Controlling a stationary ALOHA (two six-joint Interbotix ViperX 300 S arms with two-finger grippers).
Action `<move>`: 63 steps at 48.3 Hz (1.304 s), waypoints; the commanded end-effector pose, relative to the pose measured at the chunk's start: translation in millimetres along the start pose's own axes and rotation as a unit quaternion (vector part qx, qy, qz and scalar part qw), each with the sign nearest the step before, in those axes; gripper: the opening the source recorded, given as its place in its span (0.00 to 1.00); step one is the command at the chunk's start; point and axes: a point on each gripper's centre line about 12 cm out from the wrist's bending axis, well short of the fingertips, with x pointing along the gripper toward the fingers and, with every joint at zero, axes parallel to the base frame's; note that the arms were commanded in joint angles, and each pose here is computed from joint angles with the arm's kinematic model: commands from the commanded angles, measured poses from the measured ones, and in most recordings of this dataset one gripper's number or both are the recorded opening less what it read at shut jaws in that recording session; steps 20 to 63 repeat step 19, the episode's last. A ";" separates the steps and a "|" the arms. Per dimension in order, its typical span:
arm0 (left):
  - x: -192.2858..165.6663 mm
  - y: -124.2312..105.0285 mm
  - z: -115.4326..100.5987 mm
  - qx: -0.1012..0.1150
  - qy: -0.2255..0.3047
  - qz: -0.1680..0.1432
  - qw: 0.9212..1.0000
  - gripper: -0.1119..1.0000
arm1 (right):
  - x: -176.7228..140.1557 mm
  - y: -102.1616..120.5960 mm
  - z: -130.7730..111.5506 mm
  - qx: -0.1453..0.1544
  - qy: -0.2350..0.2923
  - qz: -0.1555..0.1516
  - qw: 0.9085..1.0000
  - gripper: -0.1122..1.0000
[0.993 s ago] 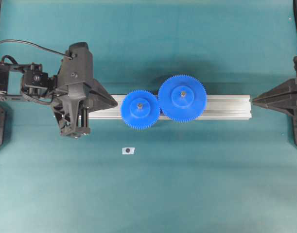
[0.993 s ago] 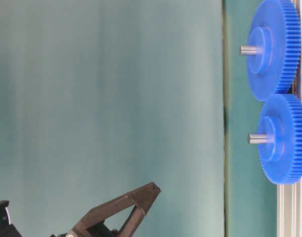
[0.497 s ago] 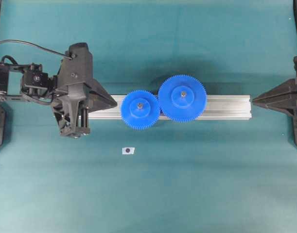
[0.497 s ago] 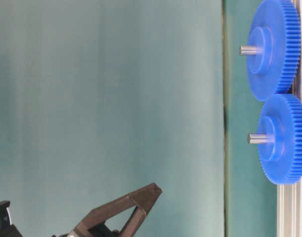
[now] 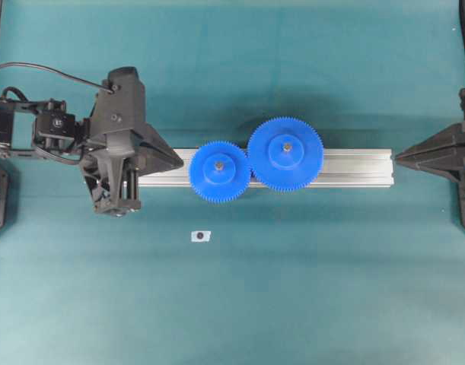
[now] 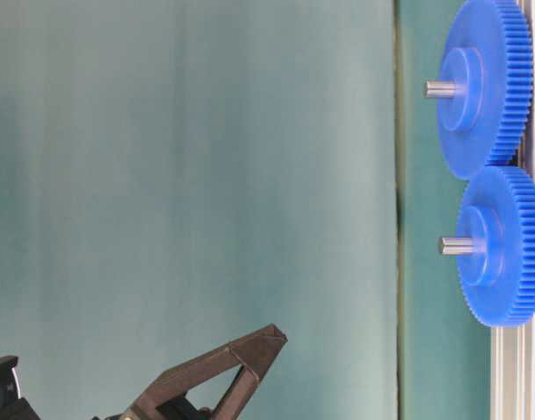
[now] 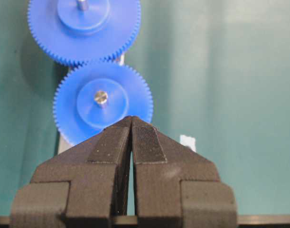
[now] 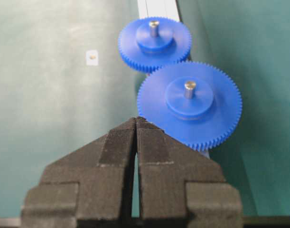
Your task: Find the location of the shaft and insert the small gear.
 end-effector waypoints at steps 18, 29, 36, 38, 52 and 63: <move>-3.3 -1.7 6.1 0.001 -0.013 -0.002 1.000 0.09 | 0.6 0.0 2.8 0.004 -0.002 0.000 1.000 0.12; -3.7 -1.6 5.8 0.001 -0.013 -0.002 1.000 0.09 | 0.6 0.0 2.8 0.004 -0.002 0.000 1.000 0.12; -3.7 -1.6 5.8 0.001 -0.013 -0.002 1.000 0.09 | 0.6 0.0 2.8 0.004 -0.002 0.000 1.000 0.12; -3.7 -1.6 5.8 0.001 -0.013 -0.002 1.000 0.09 | 0.6 0.0 2.8 0.004 -0.002 0.000 1.000 0.12; -3.7 -1.6 5.8 0.001 -0.013 -0.002 1.000 0.09 | 0.6 0.0 2.8 0.004 -0.002 0.000 1.000 0.12; -3.7 -1.6 5.8 0.001 -0.013 -0.002 1.000 0.09 | 0.6 0.0 2.8 0.004 -0.002 0.000 1.000 0.12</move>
